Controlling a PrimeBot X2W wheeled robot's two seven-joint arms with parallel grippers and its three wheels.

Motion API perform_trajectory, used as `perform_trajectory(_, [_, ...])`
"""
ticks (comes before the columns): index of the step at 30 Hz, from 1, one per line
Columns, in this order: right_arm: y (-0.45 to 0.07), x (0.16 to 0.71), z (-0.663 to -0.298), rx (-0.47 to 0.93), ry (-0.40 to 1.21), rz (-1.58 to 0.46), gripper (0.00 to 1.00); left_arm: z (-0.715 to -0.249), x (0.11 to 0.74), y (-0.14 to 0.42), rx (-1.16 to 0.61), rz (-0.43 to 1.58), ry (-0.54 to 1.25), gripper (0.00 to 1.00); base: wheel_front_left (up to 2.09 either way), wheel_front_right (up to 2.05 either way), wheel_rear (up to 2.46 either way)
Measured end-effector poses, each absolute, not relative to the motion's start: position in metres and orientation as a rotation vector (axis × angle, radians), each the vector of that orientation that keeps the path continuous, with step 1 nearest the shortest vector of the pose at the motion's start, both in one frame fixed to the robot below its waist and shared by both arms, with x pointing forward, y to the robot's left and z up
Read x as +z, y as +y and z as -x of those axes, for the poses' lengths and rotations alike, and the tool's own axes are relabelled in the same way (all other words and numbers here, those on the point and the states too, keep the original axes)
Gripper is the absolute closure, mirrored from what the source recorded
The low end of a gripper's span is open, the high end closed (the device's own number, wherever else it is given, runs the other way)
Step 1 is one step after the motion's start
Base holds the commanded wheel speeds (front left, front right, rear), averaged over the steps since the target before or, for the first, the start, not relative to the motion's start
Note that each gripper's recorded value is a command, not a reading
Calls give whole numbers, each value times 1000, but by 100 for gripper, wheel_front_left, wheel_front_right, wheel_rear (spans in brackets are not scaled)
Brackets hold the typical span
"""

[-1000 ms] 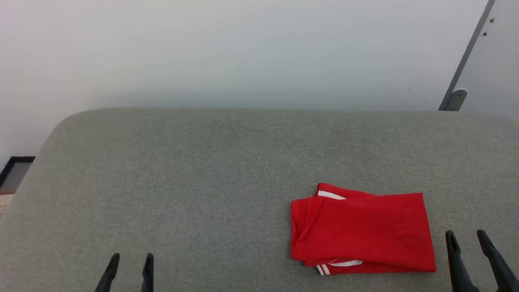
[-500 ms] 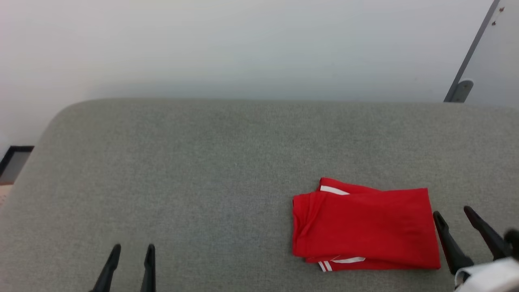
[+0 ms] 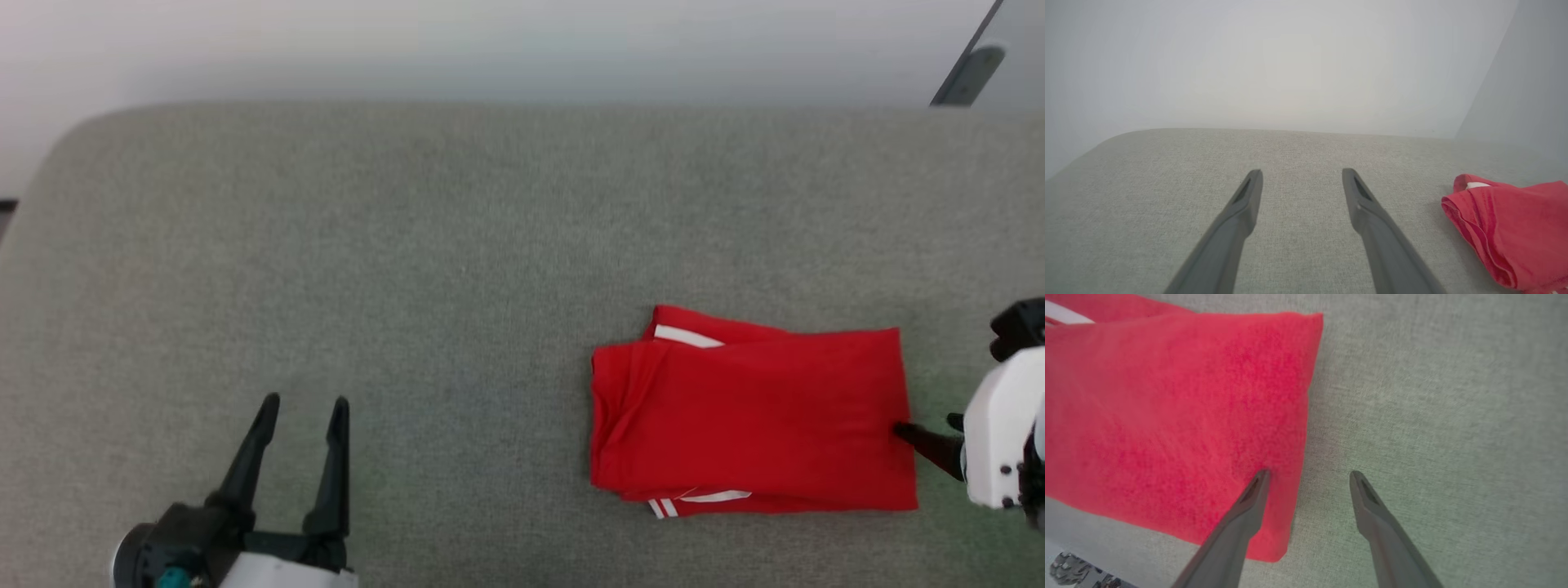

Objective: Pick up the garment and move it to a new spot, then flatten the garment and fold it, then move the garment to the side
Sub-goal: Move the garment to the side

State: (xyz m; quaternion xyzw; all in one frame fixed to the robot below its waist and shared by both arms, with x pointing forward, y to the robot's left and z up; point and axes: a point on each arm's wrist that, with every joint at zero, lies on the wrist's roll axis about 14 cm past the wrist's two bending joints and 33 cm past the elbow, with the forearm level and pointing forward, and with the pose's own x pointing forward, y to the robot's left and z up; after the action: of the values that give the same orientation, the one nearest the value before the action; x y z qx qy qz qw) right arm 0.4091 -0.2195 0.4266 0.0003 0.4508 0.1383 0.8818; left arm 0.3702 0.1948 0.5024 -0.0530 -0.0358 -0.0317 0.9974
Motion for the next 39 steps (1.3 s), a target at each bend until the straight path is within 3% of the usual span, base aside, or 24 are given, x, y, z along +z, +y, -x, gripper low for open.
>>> perform_trajectory(11, [-200, 382, -418, 337, 1146, -44, 0, -399, 483, 187, -88, 107, -25, 0, 0, 0, 0])
perform_trajectory(12, [-199, 380, -418, 338, 1148, -43, 23, -401, 483, 187, -86, 104, -25, 0, 0, 0, 0])
perform_trajectory(14, [-197, 376, -421, 342, 1142, -45, 84, -404, 481, 187, -90, 91, -22, 0, 0, 0, 0])
perform_trajectory(15, [-196, 375, -423, 343, 1135, -52, 100, -406, 482, 187, -93, 85, -26, 0, 0, 0, 0])
perform_trajectory(25, [-216, 397, -437, 261, 959, -200, 100, -425, 498, 160, -200, 42, -85, 0, 0, 0, 0])
perform_trajectory(32, [-308, 425, -438, 0, 789, -258, 100, -459, 529, 114, -364, 38, -203, 0, 0, 0, 0])
perform_trajectory(39, [-404, 434, -411, -297, 685, -252, 100, -501, 549, 53, -587, -19, -308, 0, 0, 0, 0])
